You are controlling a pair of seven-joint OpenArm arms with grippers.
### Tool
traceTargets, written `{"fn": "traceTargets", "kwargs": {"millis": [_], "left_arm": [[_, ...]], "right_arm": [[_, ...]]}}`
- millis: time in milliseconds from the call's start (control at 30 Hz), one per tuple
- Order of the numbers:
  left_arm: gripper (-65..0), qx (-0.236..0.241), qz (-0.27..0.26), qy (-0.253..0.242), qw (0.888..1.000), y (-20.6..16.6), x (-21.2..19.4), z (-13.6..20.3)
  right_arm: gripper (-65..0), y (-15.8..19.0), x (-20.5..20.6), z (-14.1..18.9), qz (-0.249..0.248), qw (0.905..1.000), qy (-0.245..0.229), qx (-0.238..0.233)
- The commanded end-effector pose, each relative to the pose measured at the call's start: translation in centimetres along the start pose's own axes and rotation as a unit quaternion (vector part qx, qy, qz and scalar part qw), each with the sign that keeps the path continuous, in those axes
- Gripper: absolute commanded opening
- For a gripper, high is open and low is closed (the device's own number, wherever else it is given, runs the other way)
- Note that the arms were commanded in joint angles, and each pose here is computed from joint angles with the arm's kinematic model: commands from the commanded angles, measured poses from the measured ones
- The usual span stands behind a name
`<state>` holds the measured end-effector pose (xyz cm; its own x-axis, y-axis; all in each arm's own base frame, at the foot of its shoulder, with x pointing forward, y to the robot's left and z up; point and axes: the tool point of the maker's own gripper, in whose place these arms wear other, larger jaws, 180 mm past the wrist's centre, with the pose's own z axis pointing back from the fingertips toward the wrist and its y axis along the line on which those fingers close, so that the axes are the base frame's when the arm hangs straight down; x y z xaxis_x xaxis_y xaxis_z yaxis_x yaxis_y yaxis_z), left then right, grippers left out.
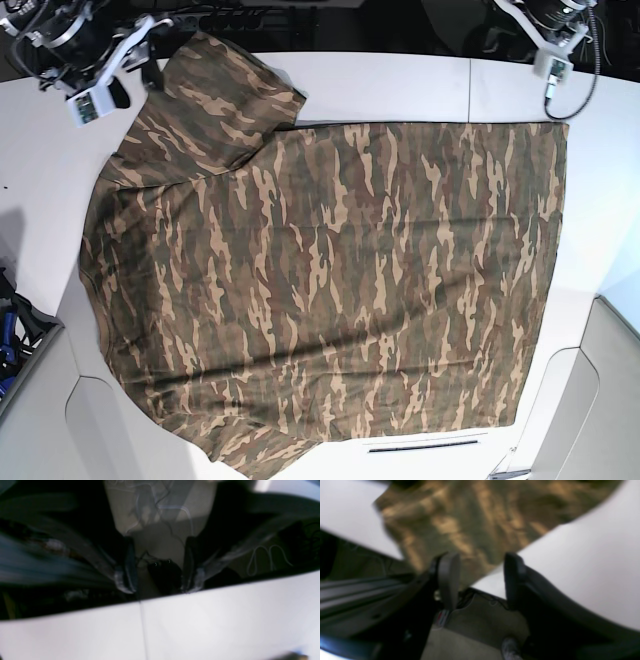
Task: Fold the T-shirt properly
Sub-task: 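Move both grippers down to the shirt's shoulder corners and grasp them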
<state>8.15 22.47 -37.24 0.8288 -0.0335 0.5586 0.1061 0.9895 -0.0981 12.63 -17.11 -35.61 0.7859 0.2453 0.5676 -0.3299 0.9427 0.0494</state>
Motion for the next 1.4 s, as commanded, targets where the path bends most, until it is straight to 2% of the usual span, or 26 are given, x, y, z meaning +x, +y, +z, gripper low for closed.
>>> {"fn": "traceTargets", "kwargs": {"millis": [0,100,267,433,633,967,1100,1367], "left_arm": [[-29.4,0.003,0.001,-0.021,1.000,0.4,1.2,0.5],[-29.3,0.026,-0.001,-0.045,0.999,2.1,2.8,0.8],[-27.2,0.042,0.006,-0.074,0.996,3.9,5.4,0.9],[-19.4,0.064,-0.001,-0.095,0.993,5.7,7.8,0.7],[-18.8,0.077,0.020,-0.103,0.991,8.5,8.9,-0.6],[-18.8,0.082,0.079,-0.093,0.989,13.4,8.8,-2.8],[-18.8,0.064,0.095,-0.082,0.990,13.5,8.0,-3.4],[-18.7,0.087,0.130,-0.065,0.986,16.1,6.4,-4.9]], "right_arm": [[-35.0,-0.9,0.5,0.3,-0.007,0.9998,-0.012,-0.012],[-35.0,-2.8,0.3,0.2,-0.046,0.9982,-0.019,-0.032],[-35.0,-3.6,-1.3,-2.0,-0.098,0.9950,-0.010,-0.014],[-35.0,-3.2,-2.4,-4.6,-0.149,0.9886,-0.007,0.021],[-35.1,-1.0,-2.1,-6.8,-0.195,0.9782,-0.024,0.067],[-35.1,3.6,-2.5,-8.6,-0.206,0.9713,-0.004,0.119],[-35.1,3.7,-2.4,-8.6,-0.207,0.9709,-0.006,0.120],[-35.1,3.6,-2.6,-8.7,-0.204,0.9719,-0.003,0.118]]}}
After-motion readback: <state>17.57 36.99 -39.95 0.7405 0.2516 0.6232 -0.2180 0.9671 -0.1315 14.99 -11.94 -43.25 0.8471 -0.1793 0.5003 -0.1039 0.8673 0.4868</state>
